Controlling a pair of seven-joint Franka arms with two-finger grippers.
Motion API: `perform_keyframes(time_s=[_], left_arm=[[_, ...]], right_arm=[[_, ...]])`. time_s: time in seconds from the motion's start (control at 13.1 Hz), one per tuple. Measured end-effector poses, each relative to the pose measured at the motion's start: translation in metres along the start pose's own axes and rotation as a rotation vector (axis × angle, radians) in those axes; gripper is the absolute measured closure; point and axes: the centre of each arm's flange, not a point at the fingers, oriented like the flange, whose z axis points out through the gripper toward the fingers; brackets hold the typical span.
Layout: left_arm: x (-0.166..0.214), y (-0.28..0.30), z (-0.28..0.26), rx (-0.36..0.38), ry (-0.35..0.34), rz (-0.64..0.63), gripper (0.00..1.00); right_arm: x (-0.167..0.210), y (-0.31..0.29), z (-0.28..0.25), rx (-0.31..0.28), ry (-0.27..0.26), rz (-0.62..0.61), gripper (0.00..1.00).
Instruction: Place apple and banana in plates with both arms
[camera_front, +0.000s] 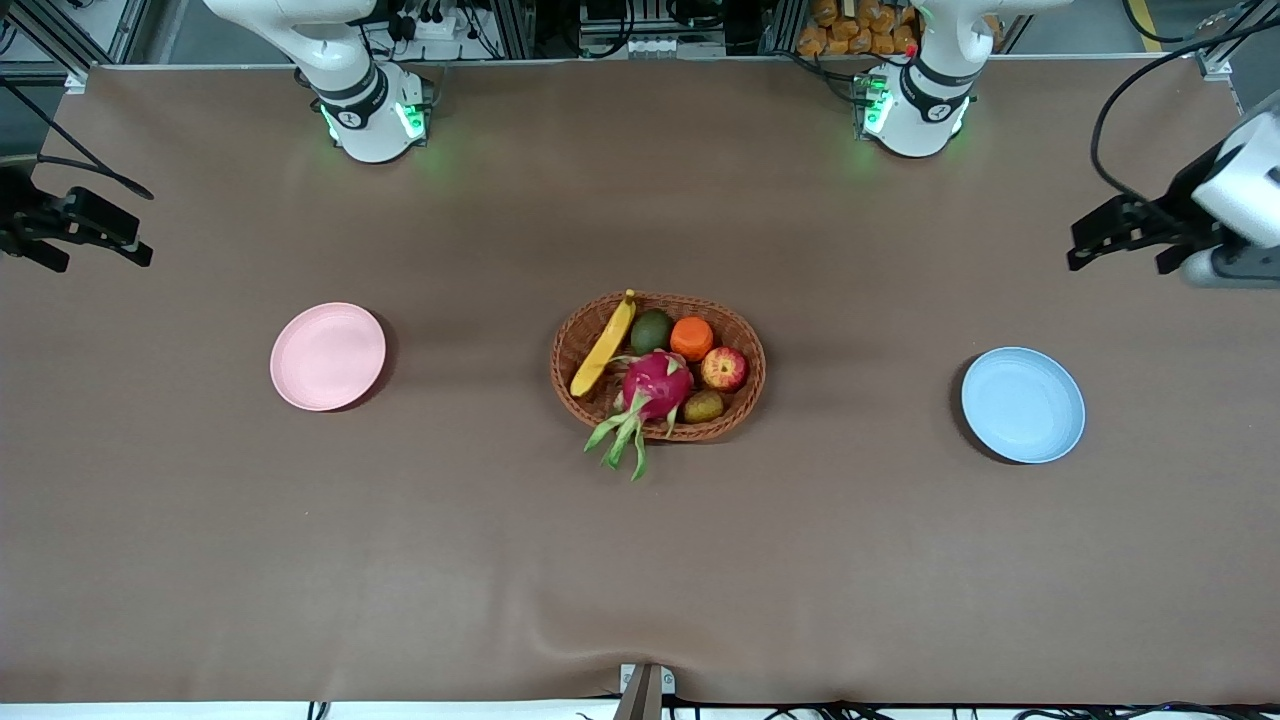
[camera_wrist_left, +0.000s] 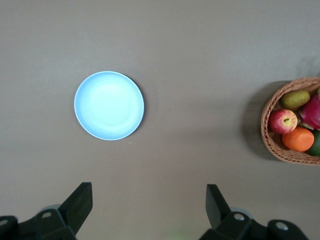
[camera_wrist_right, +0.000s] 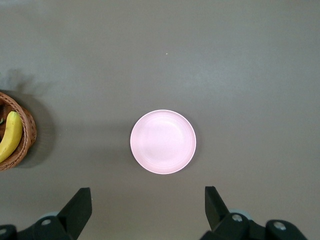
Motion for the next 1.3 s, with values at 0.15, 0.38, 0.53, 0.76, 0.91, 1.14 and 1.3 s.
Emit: perform_keyframes(time_s=[0.15,0.38,0.53,0.76,0.91,1.14,1.3], left_arm=[[0.012,0.020,0.025,0.000,-0.043,0.035,0.00],[0.029,0.073,0.068,-0.004,-0.084,0.037,0.00],[0.037,0.111,0.095,-0.013,-0.099,0.054,0.00],[0.046,0.153,0.133,-0.022,-0.116,0.054,0.00],[0.049,0.180,0.158,-0.027,-0.119,0.057,0.00],[0.043,0.232,0.194,-0.022,-0.136,0.018,0.00],[0.039,0.262,0.218,-0.020,-0.141,-0.032,0.00]], right_arm=[[0.000,-0.001,0.000,0.000,0.000,-0.001,0.00],[0.000,-0.001,0.000,0.000,0.001,-0.002,0.00],[0.000,-0.001,-0.001,0.000,0.001,-0.002,0.00],[0.000,-0.002,0.000,0.000,-0.001,-0.004,0.00],[0.001,-0.003,0.003,0.000,-0.009,-0.006,0.00],[0.003,0.000,0.026,0.008,-0.096,-0.004,0.00],[0.010,-0.001,0.051,0.012,-0.165,-0.008,0.00]])
